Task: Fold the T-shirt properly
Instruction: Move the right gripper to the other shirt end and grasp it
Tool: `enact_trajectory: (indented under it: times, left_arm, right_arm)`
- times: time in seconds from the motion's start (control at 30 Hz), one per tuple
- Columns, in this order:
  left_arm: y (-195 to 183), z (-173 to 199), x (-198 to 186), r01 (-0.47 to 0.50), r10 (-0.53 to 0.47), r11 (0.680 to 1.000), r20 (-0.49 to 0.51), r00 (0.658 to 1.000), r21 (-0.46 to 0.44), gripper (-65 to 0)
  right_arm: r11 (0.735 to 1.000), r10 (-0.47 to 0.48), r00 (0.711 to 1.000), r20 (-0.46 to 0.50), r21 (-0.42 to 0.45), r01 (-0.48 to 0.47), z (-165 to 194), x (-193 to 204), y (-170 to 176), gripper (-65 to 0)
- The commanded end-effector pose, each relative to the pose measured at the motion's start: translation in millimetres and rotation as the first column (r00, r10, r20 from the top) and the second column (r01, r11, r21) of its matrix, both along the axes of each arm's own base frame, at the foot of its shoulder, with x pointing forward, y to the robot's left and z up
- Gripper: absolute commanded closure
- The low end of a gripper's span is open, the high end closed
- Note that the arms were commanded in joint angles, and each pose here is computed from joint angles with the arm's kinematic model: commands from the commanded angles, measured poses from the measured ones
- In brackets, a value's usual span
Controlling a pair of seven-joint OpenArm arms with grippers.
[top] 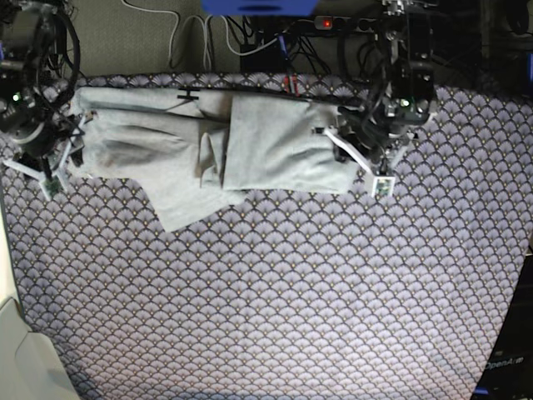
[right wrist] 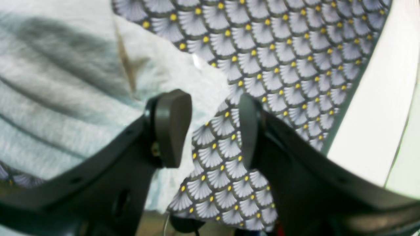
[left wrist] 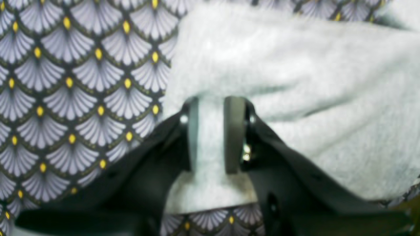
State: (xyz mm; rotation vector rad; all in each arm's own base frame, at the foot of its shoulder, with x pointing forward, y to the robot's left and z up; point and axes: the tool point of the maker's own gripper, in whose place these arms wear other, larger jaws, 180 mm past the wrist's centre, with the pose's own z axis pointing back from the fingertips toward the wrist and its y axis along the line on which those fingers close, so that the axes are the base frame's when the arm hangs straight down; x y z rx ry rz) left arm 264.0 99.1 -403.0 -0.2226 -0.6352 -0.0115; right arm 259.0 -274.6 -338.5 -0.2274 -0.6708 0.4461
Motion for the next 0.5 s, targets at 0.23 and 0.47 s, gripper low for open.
enact_trajectory:
  times: [0.23,0.47]
  left_arm:
    - [-1.1,7.2,8.1,0.001,-0.001,1.000,0.035,0.999,-0.005,-14.3]
    - [11.4,2.9,6.9,-0.014,0.013,1.000,0.023,1.000,0.017,-14.3]
  right_arm:
    - [0.999,-0.032,0.997,0.071,-0.025,0.034,43.3,49.5,0.8,-28.6]
    - [0.994,0.111,0.992,0.051,-0.004,-0.111,38.7,67.6,57.3,-28.6]
